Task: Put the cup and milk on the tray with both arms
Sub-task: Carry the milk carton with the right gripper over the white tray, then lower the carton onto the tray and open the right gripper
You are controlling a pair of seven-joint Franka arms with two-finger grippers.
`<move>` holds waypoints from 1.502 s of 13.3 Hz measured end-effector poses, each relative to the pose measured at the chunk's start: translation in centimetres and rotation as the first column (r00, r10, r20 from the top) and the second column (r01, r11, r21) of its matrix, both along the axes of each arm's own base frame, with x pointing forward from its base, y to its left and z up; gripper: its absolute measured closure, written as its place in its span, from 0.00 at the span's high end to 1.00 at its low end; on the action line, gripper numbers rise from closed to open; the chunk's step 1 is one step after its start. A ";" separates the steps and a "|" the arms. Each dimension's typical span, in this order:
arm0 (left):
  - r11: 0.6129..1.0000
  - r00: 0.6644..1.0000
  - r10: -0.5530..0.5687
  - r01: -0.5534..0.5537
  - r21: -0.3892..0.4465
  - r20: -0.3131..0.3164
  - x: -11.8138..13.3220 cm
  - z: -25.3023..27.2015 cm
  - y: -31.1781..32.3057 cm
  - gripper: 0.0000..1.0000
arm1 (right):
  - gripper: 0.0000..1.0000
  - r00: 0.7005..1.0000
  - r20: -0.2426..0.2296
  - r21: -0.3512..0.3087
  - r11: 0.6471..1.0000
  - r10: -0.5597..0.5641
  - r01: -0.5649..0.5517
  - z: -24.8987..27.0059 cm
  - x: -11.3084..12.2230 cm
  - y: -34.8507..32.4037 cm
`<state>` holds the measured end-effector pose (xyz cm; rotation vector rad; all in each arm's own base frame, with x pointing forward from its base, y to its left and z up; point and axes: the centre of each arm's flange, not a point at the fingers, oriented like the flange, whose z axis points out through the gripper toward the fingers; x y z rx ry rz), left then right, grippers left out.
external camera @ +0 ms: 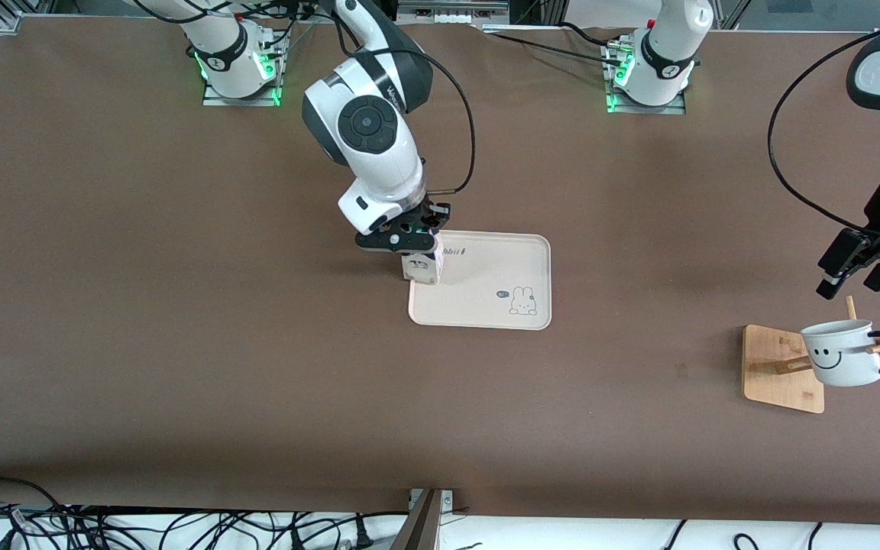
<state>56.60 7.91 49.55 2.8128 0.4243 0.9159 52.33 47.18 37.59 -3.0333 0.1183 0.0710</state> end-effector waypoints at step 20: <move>0.979 0.975 0.192 -0.183 -0.086 0.115 -2.1 -6.3 0.1 1.00 | 1.00 0.998 0.049 -0.005 0.999 -0.035 0.036 4.0 4.2 -1.6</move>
